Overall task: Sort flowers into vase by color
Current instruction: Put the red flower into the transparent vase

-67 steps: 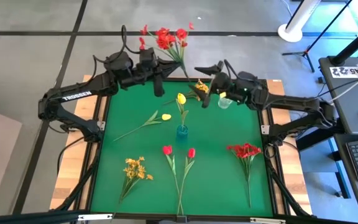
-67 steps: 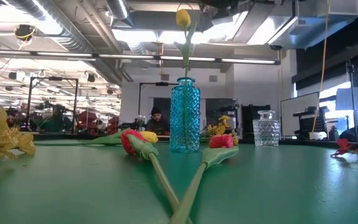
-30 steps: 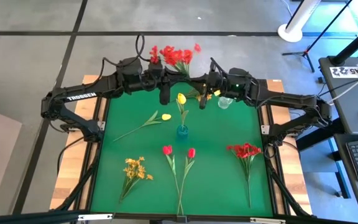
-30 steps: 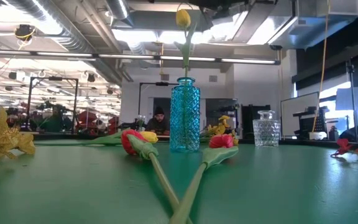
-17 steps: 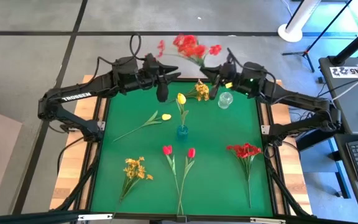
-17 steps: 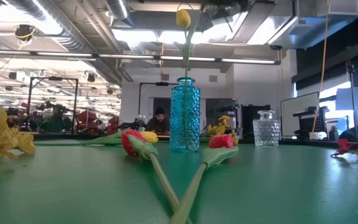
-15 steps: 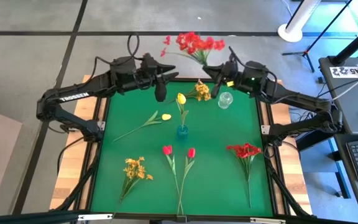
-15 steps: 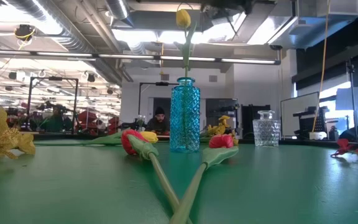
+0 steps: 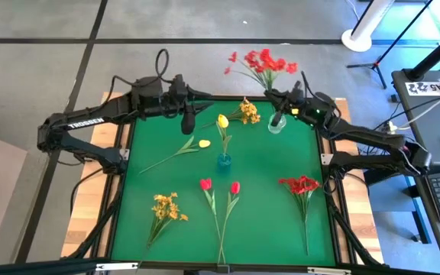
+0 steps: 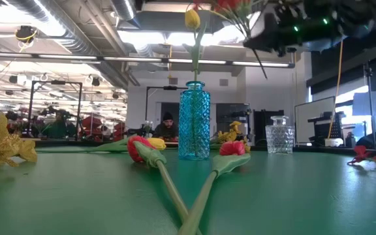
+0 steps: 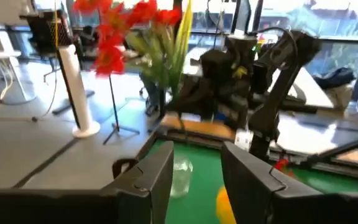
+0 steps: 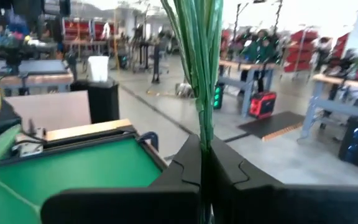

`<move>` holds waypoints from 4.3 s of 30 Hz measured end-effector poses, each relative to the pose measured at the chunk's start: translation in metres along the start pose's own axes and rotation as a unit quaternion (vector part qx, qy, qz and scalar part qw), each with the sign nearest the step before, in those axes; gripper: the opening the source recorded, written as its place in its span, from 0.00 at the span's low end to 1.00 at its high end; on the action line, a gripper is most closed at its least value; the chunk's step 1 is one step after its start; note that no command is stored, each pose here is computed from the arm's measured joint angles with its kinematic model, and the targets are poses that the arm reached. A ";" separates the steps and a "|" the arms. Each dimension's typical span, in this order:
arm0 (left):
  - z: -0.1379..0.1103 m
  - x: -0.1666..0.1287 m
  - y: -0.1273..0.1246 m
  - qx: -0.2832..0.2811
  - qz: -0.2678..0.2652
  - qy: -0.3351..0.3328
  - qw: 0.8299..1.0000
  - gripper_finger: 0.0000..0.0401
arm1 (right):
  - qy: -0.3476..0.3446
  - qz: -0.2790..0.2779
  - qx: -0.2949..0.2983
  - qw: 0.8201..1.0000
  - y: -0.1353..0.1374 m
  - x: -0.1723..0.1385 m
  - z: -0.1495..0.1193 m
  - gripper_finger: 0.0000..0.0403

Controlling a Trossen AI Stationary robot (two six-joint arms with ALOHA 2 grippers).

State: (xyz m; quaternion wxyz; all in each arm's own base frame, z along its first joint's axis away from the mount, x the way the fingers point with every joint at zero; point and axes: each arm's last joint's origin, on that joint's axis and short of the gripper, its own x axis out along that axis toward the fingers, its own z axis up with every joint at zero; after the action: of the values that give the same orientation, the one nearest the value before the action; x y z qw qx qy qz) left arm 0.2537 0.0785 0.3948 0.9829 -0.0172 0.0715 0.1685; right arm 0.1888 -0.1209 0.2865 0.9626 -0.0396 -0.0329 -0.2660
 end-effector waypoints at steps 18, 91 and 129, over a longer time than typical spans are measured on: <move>-0.081 -0.026 0.025 -0.075 0.040 -0.062 0.994 0.24 | -0.029 -0.108 0.009 0.994 -0.014 -0.038 -0.068 0.02; -0.095 -0.023 0.014 -0.087 0.023 -0.021 0.996 0.24 | 0.114 -0.105 0.053 0.987 -0.016 -0.037 -0.040 0.62; -0.096 -0.023 0.013 -0.095 0.022 -0.013 0.995 0.24 | 0.306 -0.075 -0.001 0.949 -0.087 0.047 -0.012 0.12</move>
State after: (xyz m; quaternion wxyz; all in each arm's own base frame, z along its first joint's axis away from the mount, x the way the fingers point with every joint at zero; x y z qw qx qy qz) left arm 0.2145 0.0779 0.3029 0.9737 -0.1071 0.0423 0.1967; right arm 0.1845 -0.2201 0.2836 0.9039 0.0454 0.2605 -0.3364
